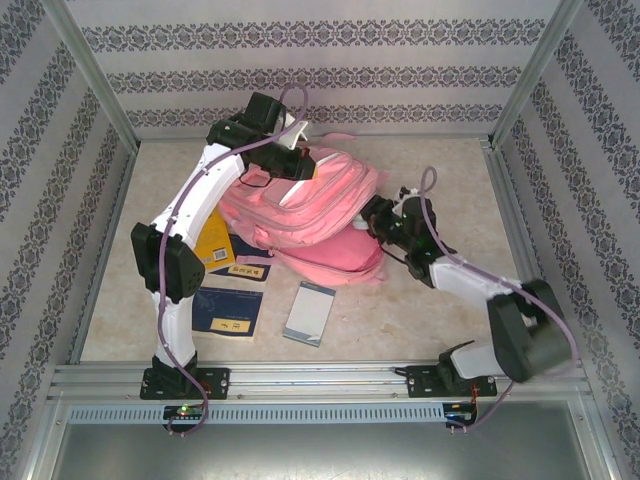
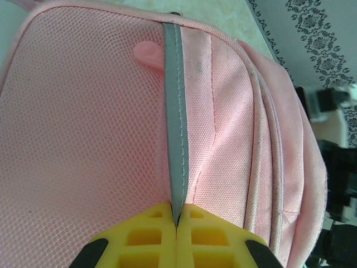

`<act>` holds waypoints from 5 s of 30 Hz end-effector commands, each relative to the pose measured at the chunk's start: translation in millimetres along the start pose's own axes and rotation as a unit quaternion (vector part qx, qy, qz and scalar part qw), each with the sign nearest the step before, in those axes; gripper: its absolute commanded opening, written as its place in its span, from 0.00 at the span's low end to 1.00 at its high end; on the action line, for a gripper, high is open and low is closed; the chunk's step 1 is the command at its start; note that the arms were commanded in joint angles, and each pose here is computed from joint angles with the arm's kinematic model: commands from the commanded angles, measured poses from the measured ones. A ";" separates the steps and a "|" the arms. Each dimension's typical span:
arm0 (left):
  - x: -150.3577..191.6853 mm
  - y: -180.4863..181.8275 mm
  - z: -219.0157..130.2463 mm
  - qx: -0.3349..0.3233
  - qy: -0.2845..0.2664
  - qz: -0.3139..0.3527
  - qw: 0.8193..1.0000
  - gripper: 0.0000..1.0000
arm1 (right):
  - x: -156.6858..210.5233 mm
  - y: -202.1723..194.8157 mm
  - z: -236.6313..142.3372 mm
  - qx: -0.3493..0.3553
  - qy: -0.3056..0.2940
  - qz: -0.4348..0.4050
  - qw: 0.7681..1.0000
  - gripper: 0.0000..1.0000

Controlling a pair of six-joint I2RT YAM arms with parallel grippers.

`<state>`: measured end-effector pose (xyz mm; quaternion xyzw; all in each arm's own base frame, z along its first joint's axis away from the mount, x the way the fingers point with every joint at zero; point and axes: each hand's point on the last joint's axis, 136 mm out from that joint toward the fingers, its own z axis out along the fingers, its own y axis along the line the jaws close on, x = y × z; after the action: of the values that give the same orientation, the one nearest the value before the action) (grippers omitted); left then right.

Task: Pack the student bag

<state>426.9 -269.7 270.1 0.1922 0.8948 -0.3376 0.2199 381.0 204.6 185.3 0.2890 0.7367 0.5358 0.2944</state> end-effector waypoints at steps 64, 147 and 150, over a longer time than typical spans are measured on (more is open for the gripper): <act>14.8 9.9 59.6 0.046 -0.022 -0.041 0.998 0.37 | -36.5 -71.9 -93.5 0.250 -0.125 -0.166 0.946 0.82; 335.1 14.6 95.4 0.019 0.155 -0.179 0.971 0.18 | 161.5 -173.2 -95.9 0.242 0.367 -0.179 0.880 0.52; 338.1 16.4 97.6 0.019 0.159 -0.179 0.971 0.17 | 170.6 -165.2 -92.0 0.212 0.385 -0.160 0.884 0.52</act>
<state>183.6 -255.5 23.0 0.0745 0.9351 -0.3465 0.0082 189.1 217.9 26.8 -0.0004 0.9403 0.3396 0.0245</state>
